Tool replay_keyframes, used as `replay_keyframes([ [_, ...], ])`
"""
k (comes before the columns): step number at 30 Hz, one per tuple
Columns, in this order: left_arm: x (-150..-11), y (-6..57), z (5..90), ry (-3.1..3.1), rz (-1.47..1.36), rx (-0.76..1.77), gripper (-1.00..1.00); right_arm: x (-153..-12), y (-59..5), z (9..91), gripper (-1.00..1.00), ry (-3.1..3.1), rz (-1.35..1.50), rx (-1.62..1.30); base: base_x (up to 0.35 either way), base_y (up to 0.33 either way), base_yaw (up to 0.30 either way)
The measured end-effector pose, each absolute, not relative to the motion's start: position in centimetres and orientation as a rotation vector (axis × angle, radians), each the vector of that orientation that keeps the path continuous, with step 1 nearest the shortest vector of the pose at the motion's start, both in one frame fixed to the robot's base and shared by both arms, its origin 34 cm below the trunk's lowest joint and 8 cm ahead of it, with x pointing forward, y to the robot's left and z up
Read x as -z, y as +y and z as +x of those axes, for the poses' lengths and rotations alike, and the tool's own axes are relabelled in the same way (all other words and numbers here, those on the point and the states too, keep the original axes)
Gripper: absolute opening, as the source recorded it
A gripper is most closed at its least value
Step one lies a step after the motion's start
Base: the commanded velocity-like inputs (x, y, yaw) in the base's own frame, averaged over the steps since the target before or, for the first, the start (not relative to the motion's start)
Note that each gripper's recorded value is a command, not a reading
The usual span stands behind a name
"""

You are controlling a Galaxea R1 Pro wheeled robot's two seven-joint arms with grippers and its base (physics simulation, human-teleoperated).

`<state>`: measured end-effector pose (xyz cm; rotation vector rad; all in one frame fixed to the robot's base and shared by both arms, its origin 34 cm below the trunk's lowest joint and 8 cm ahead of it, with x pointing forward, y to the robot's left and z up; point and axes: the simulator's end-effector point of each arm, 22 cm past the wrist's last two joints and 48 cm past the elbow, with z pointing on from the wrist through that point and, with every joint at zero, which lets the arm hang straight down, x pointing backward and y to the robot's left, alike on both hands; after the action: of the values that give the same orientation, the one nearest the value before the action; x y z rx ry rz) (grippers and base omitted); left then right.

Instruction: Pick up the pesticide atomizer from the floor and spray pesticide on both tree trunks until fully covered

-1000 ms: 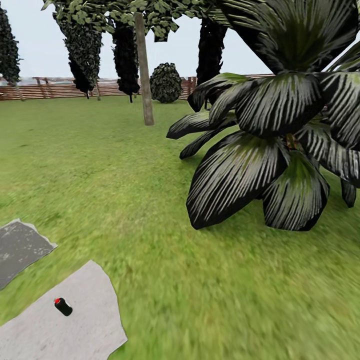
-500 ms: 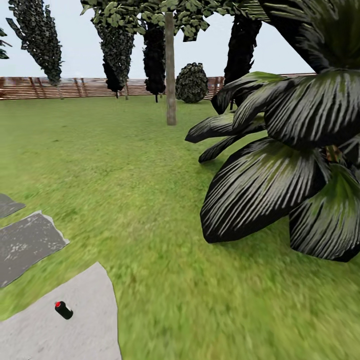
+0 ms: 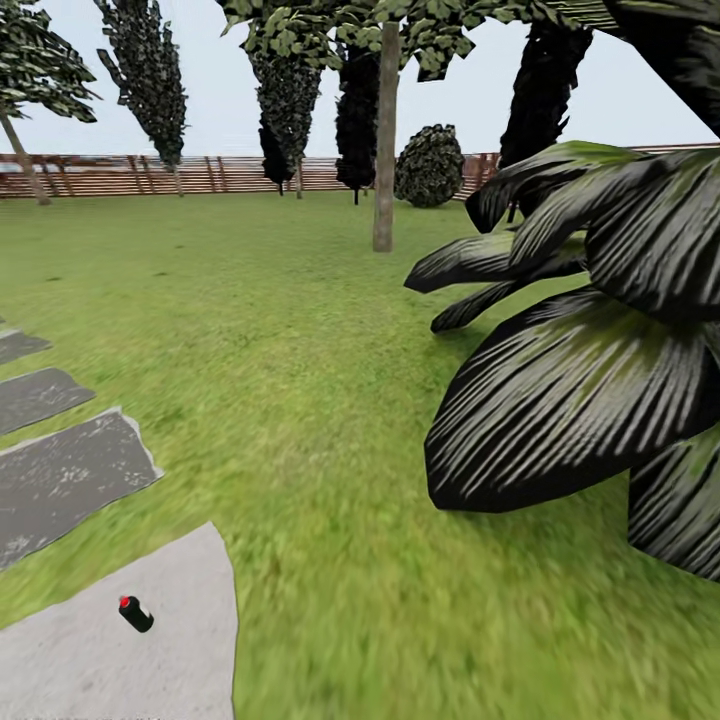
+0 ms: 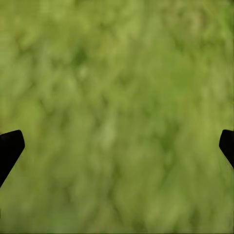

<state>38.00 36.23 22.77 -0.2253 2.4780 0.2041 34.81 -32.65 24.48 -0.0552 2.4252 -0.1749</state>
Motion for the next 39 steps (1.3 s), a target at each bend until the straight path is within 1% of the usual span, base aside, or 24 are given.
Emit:
replay_keyframes([
  [39,-22.82,36.25,38.08,2.475,-0.227,-0.204,1.0,-24.48,-32.59,34.82,1.0,2.425,-0.055,0.174,0.005,-0.001,0.277],
])
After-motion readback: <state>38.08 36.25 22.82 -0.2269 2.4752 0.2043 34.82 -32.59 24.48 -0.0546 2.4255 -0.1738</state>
